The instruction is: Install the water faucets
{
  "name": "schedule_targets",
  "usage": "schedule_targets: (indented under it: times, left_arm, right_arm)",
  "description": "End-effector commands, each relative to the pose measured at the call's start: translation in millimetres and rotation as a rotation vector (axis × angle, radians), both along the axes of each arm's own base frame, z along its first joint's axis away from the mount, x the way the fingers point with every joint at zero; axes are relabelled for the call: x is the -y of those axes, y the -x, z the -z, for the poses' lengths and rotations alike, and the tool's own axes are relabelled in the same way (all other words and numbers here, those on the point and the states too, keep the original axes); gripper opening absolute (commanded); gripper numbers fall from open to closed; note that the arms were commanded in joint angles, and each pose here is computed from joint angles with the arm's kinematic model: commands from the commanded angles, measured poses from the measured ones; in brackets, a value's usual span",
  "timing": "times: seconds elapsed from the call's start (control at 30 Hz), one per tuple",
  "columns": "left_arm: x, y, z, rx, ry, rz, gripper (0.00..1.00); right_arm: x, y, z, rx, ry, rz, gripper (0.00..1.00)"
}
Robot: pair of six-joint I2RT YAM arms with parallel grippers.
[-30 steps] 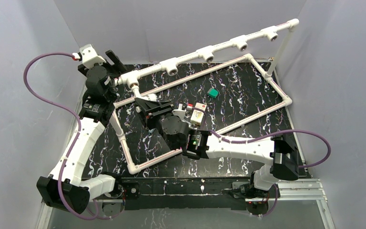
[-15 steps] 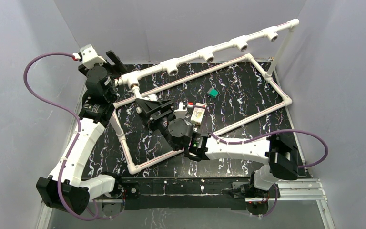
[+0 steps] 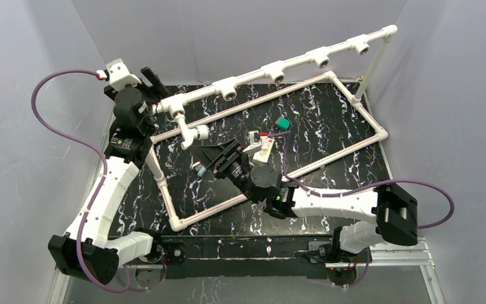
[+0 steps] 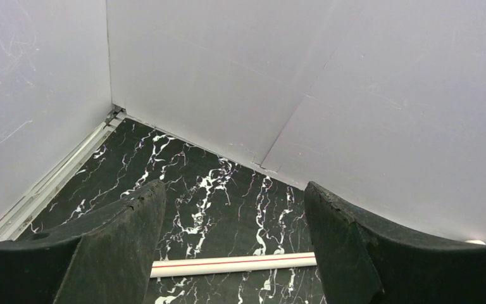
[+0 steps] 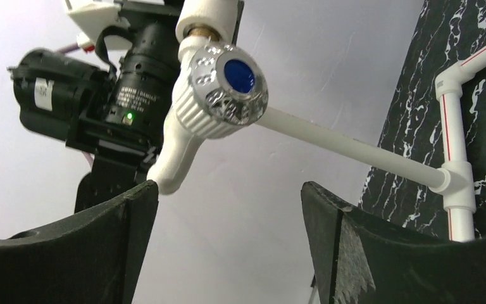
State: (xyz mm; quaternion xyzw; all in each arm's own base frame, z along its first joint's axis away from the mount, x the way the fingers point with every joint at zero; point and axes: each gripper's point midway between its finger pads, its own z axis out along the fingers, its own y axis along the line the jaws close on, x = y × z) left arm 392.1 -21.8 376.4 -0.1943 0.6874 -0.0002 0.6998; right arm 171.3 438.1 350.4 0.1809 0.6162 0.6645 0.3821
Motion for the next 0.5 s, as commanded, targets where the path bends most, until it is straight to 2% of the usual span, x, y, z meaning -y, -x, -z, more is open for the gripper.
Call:
schedule_targets:
  times: [0.0,0.13,0.27,0.4,0.47]
  left_arm:
    - [-7,26,144,-0.501,-0.142,-0.006,0.77]
    - [-7,25,144,-0.505,-0.144,-0.004,0.77]
    - [-7,25,144,-0.509,-0.146,-0.002,0.77]
    - [-5,24,144,-0.511,-0.145,0.005,0.77]
    - [-5,24,144,-0.511,-0.142,0.007,0.77]
  right_arm:
    - [7,19,-9,0.167,0.106,-0.077,0.89]
    - [22,30,-11,0.359,0.267,-0.105,0.88]
    - [38,42,-19,0.665,0.451,-0.135,0.86]
    - [40,50,-10,1.021,0.753,-0.215,0.89]
    - [43,43,-7,1.134,0.874,-0.204,0.89]
